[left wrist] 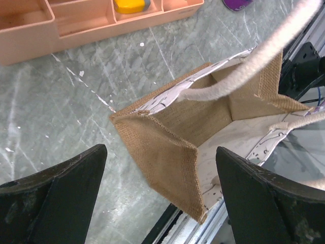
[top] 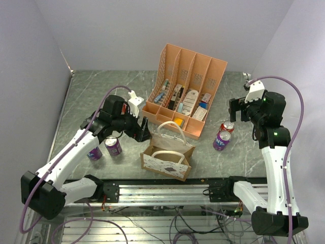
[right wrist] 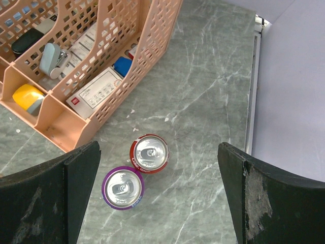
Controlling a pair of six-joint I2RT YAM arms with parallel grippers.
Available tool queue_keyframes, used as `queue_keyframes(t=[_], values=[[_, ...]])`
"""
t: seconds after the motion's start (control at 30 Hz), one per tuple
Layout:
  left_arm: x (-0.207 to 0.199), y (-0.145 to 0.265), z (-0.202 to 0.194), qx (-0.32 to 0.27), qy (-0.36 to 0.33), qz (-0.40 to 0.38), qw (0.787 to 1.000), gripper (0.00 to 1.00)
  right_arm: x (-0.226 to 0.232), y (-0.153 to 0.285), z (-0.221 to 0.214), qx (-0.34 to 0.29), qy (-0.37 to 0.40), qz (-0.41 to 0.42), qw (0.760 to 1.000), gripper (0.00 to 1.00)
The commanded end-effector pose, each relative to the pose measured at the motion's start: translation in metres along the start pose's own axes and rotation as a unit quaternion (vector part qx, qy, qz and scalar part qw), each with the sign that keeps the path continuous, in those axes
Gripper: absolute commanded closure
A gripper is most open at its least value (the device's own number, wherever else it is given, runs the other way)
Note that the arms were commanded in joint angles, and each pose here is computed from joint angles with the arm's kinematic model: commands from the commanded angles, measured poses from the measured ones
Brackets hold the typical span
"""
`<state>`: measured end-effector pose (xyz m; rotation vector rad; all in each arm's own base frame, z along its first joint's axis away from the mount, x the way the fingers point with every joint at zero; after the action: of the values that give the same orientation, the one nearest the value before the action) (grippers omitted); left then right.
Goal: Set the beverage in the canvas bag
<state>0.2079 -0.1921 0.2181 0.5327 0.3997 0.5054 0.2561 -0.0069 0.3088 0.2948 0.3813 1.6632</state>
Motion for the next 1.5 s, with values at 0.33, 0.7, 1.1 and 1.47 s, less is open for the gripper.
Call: queue_keyframes(t=[0.33,0.7,1.1,1.47], values=[[-0.004,-0.039,-0.024,0.039,0.091,-0.008,0.995,0.11,0.003,-0.006,-0.012,0.022,-0.002,0.017,1.000,0.00],[-0.003,-0.050,-0.024,0.050,0.134,-0.011,0.990,0.43,0.004,-0.016,-0.028,0.035,-0.006,0.020,0.999,0.00],[0.008,-0.054,0.001,0.061,0.180,0.025,0.982,0.87,0.003,-0.019,-0.026,0.039,-0.004,0.021,0.999,0.00],[0.043,-0.049,0.007,0.038,0.261,0.082,0.961,0.93,0.015,-0.024,-0.041,0.078,0.031,0.084,0.993,0.00]])
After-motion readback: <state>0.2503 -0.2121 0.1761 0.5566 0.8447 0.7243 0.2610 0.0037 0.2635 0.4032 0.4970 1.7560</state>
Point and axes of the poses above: each gripper's point midway between its finger pads, its own y axis back along the fingers, its own x axis along the line the jaws close on, z = x × y, the point moved 4 cm from there along y, back along the fingers, and after that the axes turned 11 degrees about -y, right-handed, at the moved point
